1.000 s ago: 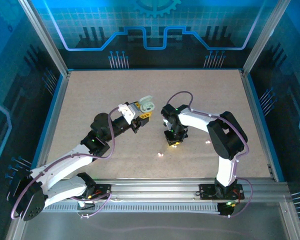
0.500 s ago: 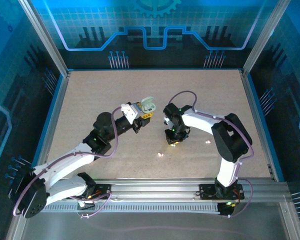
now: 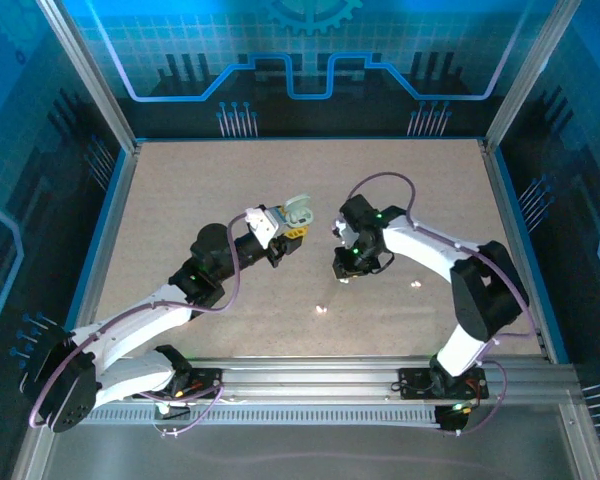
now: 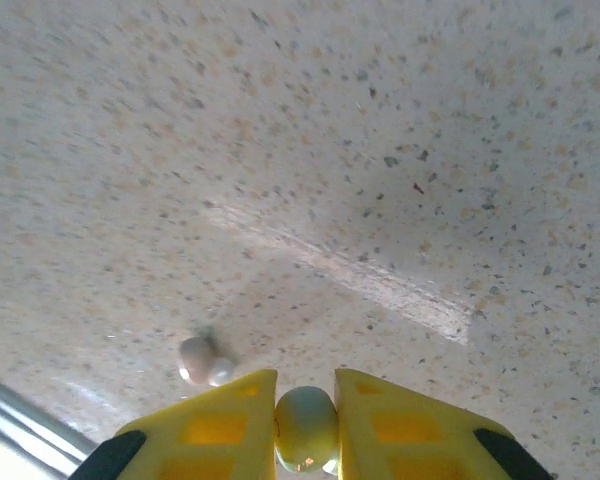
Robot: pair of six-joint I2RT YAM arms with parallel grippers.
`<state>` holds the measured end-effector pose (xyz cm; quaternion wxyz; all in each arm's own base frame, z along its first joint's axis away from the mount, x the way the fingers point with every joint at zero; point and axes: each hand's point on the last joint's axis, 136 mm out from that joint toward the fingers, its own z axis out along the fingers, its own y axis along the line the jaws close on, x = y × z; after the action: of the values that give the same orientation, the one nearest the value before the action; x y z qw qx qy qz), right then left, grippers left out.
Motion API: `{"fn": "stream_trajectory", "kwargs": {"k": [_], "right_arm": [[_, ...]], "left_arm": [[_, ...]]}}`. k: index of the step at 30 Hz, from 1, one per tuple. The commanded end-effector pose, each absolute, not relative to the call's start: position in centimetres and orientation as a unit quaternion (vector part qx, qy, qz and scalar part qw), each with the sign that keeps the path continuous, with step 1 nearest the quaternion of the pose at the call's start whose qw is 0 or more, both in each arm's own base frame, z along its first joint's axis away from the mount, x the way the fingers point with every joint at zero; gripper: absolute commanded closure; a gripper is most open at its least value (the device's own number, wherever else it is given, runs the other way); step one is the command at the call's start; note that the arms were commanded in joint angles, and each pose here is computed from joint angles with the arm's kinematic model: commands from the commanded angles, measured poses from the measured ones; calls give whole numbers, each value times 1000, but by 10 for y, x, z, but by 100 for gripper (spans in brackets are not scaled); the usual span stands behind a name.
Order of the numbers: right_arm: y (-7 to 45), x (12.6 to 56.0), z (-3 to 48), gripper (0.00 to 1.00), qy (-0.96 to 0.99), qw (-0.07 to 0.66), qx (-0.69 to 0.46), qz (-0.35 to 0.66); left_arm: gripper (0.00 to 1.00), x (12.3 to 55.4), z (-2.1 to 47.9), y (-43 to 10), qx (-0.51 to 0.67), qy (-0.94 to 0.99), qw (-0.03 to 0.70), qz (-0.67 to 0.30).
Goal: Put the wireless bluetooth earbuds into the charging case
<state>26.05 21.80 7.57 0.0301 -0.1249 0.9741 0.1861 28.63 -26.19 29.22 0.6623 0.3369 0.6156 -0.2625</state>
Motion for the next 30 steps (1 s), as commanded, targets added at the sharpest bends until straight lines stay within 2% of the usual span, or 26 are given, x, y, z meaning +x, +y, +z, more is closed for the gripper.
{"fn": "stream_trajectory", "kwargs": {"k": [1,17,30], "right_arm": [[221,263,103,80,965,53,-112,233],[219,262,231,81,904,163,-106,382],[228,247,298,80,857,208,-140,449]], "left_arm": [[75,283,304,-266,342,592,677,-271],[75,277,283,-282,376,590,648,-302],[75,272,274,-295,404,586,620,-330]]}}
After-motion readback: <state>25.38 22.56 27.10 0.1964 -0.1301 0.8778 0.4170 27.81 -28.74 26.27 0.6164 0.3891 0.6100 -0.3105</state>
